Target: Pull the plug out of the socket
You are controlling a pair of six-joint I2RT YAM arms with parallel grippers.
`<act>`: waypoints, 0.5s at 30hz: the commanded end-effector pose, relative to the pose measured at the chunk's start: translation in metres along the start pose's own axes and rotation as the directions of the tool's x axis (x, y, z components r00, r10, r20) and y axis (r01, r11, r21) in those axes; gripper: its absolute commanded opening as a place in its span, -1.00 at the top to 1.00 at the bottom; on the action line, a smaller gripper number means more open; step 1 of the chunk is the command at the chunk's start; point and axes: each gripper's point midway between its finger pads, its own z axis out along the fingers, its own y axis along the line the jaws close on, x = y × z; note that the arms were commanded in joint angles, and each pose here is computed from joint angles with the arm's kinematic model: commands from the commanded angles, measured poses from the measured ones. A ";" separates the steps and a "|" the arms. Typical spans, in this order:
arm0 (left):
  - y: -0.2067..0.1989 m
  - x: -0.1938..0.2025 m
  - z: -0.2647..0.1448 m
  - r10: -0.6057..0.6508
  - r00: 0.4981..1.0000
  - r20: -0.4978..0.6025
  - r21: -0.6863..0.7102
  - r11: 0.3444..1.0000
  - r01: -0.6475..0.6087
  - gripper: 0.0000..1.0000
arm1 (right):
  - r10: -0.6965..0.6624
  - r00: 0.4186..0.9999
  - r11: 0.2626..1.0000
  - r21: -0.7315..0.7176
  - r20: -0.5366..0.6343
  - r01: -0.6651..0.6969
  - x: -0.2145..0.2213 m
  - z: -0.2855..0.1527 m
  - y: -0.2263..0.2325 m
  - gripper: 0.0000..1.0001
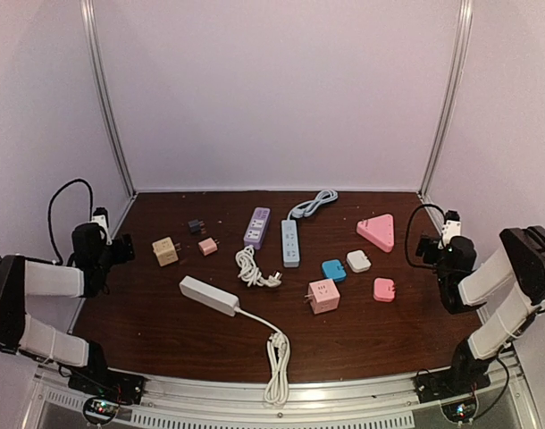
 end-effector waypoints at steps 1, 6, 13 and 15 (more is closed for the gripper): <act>0.004 -0.026 0.003 -0.014 0.982 0.189 -0.020 1.000 0.018 -0.95 | 0.025 0.997 1.000 0.010 0.074 -0.025 -0.019 0.001 -0.003 -1.00; 0.000 -0.028 0.010 0.017 0.975 0.222 -0.008 1.000 -0.015 -0.95 | 0.019 0.997 1.000 -0.005 0.077 -0.019 -0.020 0.003 0.000 -1.00; -0.036 -0.023 0.000 0.101 0.939 0.328 0.114 0.983 -0.146 -0.95 | 0.020 0.997 1.000 -0.002 0.077 -0.019 -0.020 0.003 0.000 -1.00; -0.037 -0.018 -0.006 0.105 0.930 0.352 0.127 0.979 -0.158 -0.95 | 0.019 0.997 1.000 -0.003 0.076 -0.018 -0.020 0.003 0.000 -1.00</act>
